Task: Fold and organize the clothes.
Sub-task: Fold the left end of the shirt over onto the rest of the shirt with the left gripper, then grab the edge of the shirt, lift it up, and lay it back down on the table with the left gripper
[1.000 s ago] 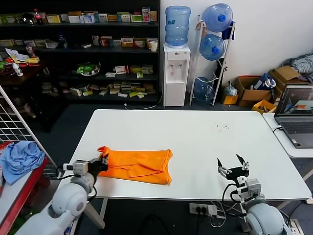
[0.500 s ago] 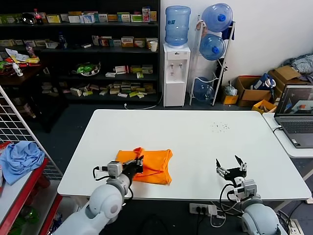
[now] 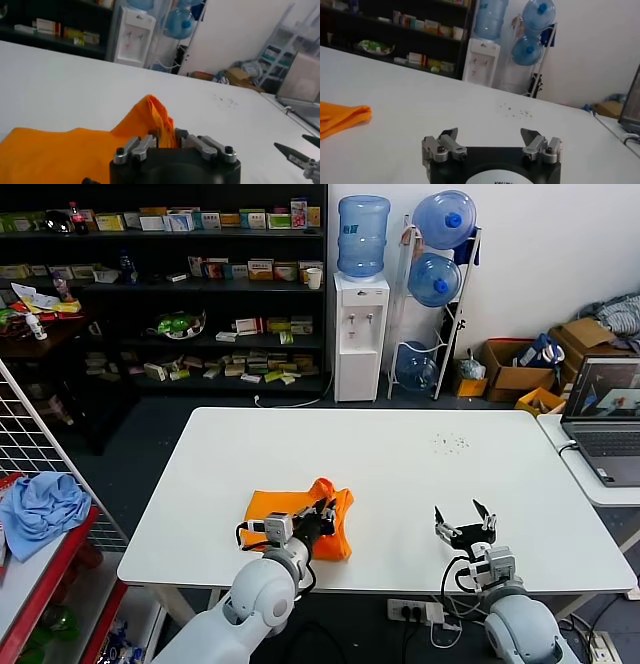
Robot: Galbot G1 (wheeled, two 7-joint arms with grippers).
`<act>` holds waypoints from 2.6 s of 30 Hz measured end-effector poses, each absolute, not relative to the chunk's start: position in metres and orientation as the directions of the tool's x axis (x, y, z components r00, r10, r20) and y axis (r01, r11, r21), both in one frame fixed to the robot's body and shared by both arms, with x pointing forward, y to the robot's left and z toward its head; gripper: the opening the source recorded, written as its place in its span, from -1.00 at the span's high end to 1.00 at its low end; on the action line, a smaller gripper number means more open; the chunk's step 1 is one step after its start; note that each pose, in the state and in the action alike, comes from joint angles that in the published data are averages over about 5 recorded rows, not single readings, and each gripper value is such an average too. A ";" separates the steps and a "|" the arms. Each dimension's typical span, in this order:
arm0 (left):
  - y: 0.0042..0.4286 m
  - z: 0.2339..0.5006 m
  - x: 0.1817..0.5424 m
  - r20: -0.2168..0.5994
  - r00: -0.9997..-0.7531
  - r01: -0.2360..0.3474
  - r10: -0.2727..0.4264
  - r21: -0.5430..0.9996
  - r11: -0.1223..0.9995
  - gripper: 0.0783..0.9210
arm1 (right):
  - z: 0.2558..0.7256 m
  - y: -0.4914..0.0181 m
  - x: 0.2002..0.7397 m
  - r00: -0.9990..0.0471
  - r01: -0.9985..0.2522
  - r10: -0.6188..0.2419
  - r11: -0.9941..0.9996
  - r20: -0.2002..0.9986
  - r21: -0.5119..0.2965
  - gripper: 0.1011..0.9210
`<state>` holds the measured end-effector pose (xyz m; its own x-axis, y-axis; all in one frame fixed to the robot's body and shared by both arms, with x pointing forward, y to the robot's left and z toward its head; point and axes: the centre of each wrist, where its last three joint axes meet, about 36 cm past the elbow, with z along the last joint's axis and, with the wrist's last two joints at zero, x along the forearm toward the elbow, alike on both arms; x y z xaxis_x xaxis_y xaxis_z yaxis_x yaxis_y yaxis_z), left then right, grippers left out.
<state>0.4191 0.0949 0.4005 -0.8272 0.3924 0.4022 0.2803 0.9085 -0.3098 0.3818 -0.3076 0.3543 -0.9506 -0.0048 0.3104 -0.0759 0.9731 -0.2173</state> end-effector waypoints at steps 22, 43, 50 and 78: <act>0.195 0.387 0.420 0.436 -0.830 0.291 0.347 -0.192 0.937 -0.77 | 0.358 -0.319 0.376 -0.947 -0.129 -0.051 0.965 0.318 -0.228 -0.76; 0.299 0.377 0.467 0.610 -0.711 0.243 0.349 -0.253 0.937 -0.77 | 0.356 -0.331 0.364 -0.931 -0.175 -0.091 0.961 0.353 -0.214 -0.76; 0.299 0.371 0.478 0.614 -0.694 0.228 0.376 -0.308 0.924 -0.77 | 0.360 -0.330 0.364 -0.930 -0.176 -0.096 0.963 0.354 -0.202 -0.76; 0.283 0.368 0.470 0.599 -0.681 0.232 0.421 -0.369 0.900 0.80 | 0.373 -0.316 0.358 -0.932 -0.174 -0.107 0.970 0.348 -0.168 -0.76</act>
